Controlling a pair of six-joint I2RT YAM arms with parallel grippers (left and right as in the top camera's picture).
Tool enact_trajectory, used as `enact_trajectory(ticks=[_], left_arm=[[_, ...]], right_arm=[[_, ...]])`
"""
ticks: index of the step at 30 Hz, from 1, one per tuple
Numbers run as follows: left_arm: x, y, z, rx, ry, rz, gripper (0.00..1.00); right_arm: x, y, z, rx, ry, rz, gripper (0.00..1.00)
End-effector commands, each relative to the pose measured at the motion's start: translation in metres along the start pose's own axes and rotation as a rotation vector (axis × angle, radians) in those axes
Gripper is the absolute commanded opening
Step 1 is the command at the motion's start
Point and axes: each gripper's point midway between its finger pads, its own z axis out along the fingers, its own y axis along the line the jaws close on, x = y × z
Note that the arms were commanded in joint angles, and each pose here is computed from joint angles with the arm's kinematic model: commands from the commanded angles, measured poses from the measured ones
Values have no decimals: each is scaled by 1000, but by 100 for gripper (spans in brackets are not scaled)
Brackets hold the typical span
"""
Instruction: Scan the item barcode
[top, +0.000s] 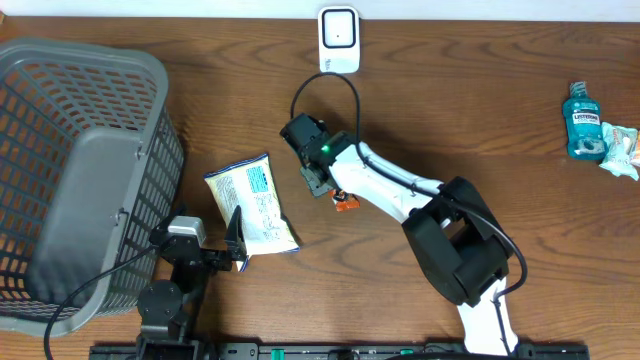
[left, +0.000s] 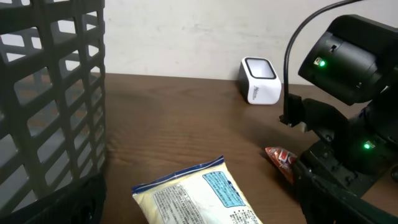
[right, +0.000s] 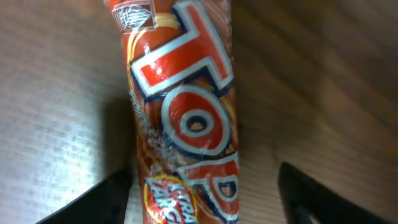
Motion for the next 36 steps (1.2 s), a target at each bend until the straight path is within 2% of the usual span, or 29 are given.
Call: enact_trajectory(ticks=[1, 9, 17, 23, 29, 33, 36], left_arm=[[15, 3, 2, -8, 37, -9, 98], [15, 3, 2, -8, 37, -9, 98], [15, 3, 2, -8, 37, -9, 98], [15, 3, 2, -8, 37, -9, 98], [15, 3, 2, -8, 37, -9, 98], [15, 3, 2, -8, 37, -9, 98], [15, 3, 2, -8, 37, -9, 98]], right_arm=[[-7, -8, -9, 122, -49, -63, 77], [-6, 14, -15, 107, -73, -126, 72], [0, 14, 4, 105, -45, -125, 67], [31, 38, 32, -48, 88, -239, 56], [66, 26, 52, -18, 233, -258, 31], [84, 10, 51, -27, 333, -194, 30], [104, 5, 48, -150, 450, -120, 31]])
